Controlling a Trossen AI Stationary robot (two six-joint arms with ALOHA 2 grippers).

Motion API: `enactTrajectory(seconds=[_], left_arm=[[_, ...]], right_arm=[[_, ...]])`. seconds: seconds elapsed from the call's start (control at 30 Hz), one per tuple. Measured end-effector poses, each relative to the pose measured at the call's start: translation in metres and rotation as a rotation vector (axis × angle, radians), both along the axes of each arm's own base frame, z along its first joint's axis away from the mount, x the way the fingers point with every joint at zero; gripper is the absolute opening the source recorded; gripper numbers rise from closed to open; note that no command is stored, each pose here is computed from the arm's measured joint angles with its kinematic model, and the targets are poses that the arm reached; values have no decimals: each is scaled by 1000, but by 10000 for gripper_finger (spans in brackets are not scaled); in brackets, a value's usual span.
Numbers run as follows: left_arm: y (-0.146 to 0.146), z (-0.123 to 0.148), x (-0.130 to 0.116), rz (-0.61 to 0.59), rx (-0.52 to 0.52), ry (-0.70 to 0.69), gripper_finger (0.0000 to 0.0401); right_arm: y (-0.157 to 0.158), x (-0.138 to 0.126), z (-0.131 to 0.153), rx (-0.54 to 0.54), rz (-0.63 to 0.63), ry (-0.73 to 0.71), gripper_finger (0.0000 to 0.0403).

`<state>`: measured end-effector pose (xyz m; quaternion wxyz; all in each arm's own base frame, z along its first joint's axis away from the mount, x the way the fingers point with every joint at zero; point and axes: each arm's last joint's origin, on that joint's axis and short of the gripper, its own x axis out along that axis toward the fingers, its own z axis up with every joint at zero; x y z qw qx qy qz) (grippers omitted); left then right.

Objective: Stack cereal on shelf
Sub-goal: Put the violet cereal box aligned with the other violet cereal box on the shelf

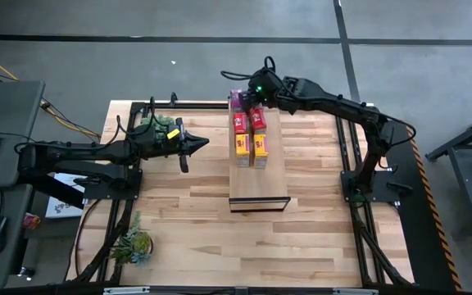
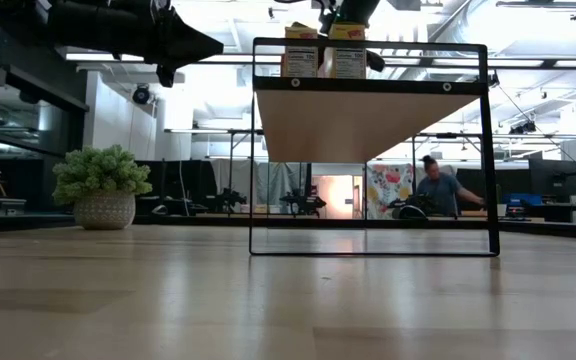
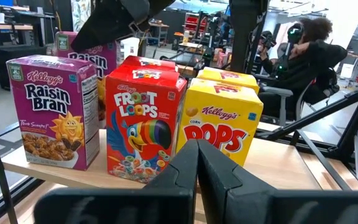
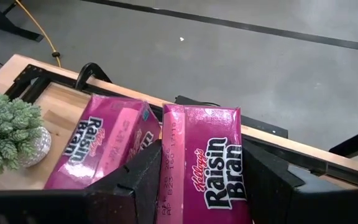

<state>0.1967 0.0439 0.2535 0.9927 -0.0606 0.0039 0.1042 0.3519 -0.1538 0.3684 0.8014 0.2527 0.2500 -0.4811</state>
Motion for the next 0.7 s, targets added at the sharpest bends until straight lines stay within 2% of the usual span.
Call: enactTrajectory(seconds=[0.47,0.7], left_arm=[[0,0,0,-1,24,10,0],[0,-1,0,-1,24,12,0]], right_arm=[[1,0,0,-20,14,23,182],[2,-2,-1,-35,-21,50,182]])
